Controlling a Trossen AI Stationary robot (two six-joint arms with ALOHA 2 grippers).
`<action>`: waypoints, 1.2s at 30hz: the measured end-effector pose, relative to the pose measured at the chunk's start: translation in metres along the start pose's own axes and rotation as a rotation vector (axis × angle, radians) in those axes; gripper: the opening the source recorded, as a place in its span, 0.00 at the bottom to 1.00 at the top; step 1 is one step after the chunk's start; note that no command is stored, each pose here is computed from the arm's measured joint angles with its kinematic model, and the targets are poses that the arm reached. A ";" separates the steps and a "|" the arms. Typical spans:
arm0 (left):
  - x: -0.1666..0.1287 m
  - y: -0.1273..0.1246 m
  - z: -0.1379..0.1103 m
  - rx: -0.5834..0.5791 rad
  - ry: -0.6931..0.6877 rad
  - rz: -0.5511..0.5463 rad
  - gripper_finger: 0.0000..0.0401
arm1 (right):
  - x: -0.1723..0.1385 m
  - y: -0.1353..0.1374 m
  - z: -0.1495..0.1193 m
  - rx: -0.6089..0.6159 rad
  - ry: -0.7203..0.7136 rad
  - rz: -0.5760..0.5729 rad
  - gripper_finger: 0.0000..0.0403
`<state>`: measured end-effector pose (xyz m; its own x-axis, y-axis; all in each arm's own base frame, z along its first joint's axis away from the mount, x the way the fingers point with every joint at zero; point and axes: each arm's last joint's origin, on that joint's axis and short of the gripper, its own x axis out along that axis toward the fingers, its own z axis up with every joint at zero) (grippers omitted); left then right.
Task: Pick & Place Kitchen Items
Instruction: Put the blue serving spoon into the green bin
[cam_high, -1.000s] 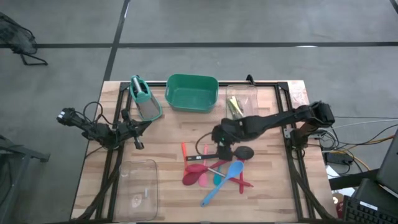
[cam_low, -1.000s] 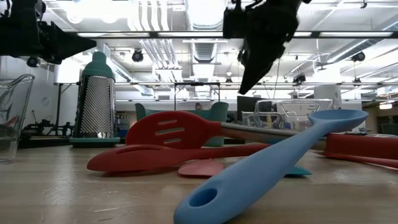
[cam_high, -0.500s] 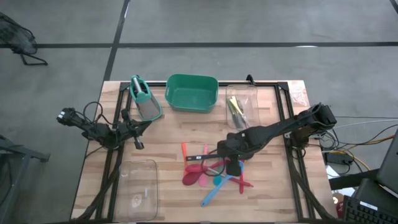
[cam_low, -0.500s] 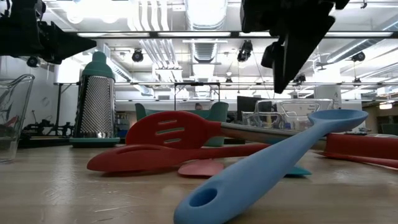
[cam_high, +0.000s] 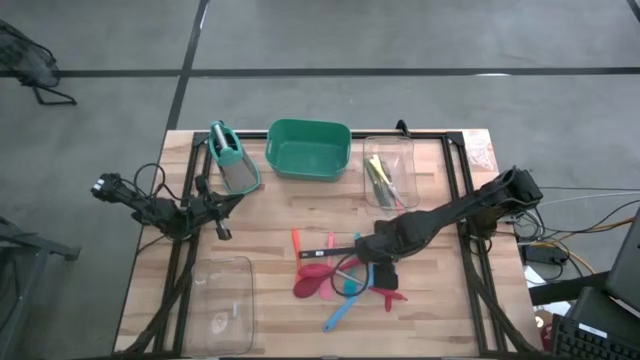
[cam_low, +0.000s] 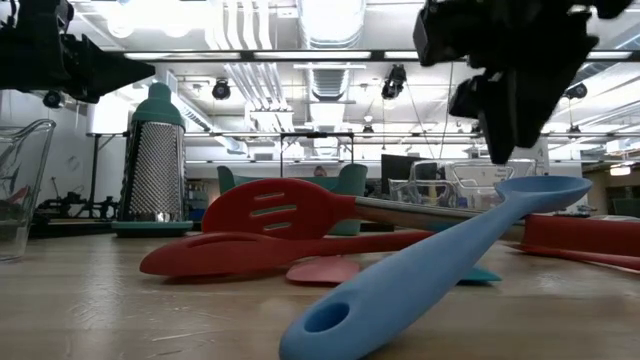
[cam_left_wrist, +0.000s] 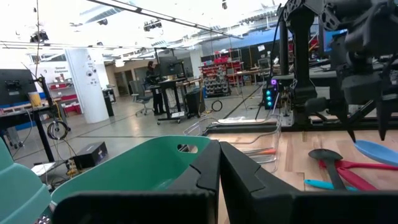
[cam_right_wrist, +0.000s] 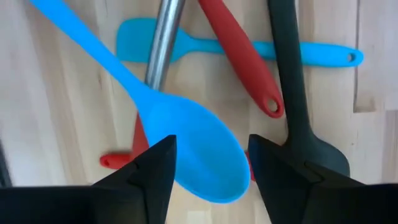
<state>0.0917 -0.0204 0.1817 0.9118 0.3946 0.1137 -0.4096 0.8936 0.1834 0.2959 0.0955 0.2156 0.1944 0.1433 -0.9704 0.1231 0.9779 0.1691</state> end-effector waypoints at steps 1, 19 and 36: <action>0.000 0.000 0.000 0.000 0.000 0.000 0.03 | 0.002 -0.001 -0.002 0.001 0.012 -0.005 0.47; 0.000 0.000 0.000 0.000 0.000 0.000 0.03 | 0.031 -0.007 -0.020 0.004 0.048 -0.038 0.37; 0.000 0.000 0.000 0.000 0.000 0.000 0.03 | 0.031 -0.007 -0.017 0.191 -0.003 -0.044 0.05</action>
<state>0.0917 -0.0204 0.1817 0.9119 0.3944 0.1136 -0.4094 0.8937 0.1835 0.2843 0.0958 0.1816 0.1873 0.1009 -0.9771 0.3137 0.9365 0.1568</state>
